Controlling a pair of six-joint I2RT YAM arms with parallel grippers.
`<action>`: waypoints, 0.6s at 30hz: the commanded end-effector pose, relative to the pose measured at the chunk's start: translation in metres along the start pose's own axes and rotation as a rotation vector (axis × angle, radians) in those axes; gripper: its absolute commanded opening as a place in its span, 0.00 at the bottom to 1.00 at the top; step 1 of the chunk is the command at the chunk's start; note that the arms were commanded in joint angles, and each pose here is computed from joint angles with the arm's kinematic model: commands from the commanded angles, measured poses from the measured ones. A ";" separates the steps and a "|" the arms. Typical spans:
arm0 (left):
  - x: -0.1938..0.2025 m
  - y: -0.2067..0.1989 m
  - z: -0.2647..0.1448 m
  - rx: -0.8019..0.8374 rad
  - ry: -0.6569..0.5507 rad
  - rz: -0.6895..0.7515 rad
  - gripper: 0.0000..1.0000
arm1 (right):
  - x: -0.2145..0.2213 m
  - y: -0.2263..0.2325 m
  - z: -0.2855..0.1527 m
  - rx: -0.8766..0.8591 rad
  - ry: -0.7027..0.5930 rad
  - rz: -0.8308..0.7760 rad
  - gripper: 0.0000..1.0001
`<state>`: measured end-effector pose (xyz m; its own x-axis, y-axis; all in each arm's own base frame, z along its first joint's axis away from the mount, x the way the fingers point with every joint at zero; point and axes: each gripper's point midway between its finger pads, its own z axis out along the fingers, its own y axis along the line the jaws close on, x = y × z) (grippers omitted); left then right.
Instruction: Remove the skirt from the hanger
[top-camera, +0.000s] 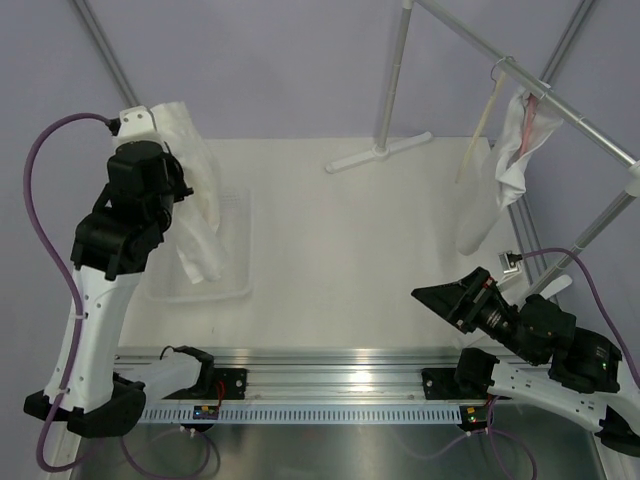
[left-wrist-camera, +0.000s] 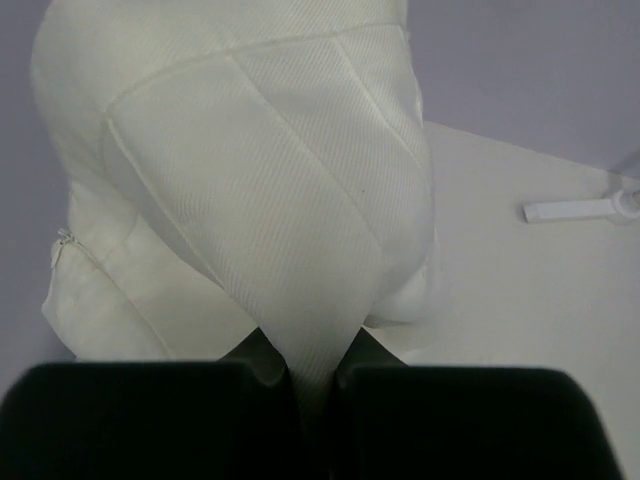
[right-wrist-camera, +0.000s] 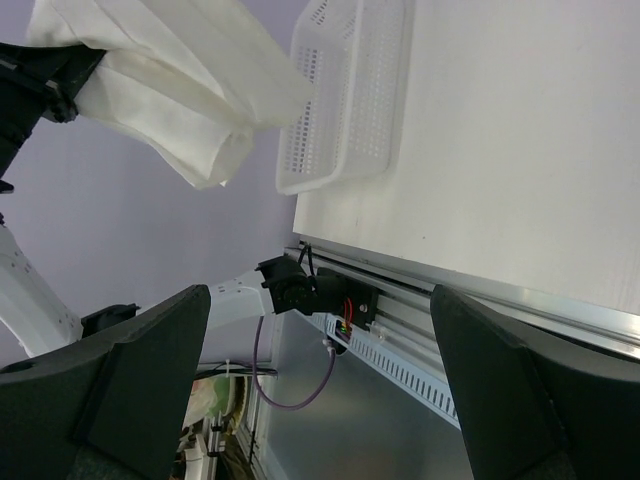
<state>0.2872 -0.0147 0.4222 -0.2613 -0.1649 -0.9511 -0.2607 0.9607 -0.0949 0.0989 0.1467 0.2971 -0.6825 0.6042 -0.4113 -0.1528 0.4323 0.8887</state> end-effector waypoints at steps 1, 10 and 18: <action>0.034 -0.015 0.014 0.086 0.079 0.021 0.00 | -0.005 0.012 0.003 -0.036 -0.024 0.001 1.00; 0.149 -0.009 0.059 0.087 0.294 -0.059 0.00 | -0.006 0.005 -0.005 -0.034 -0.024 0.015 0.99; 0.240 -0.001 0.090 0.103 0.557 -0.281 0.00 | -0.008 0.004 -0.008 -0.031 -0.026 0.019 1.00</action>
<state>0.2890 -0.0081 0.1666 -0.6616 -0.4002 -0.6341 -0.3684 0.9100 -0.1900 0.0954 0.1401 0.3051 -0.6754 0.6200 -0.3992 -0.1737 0.3924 0.9033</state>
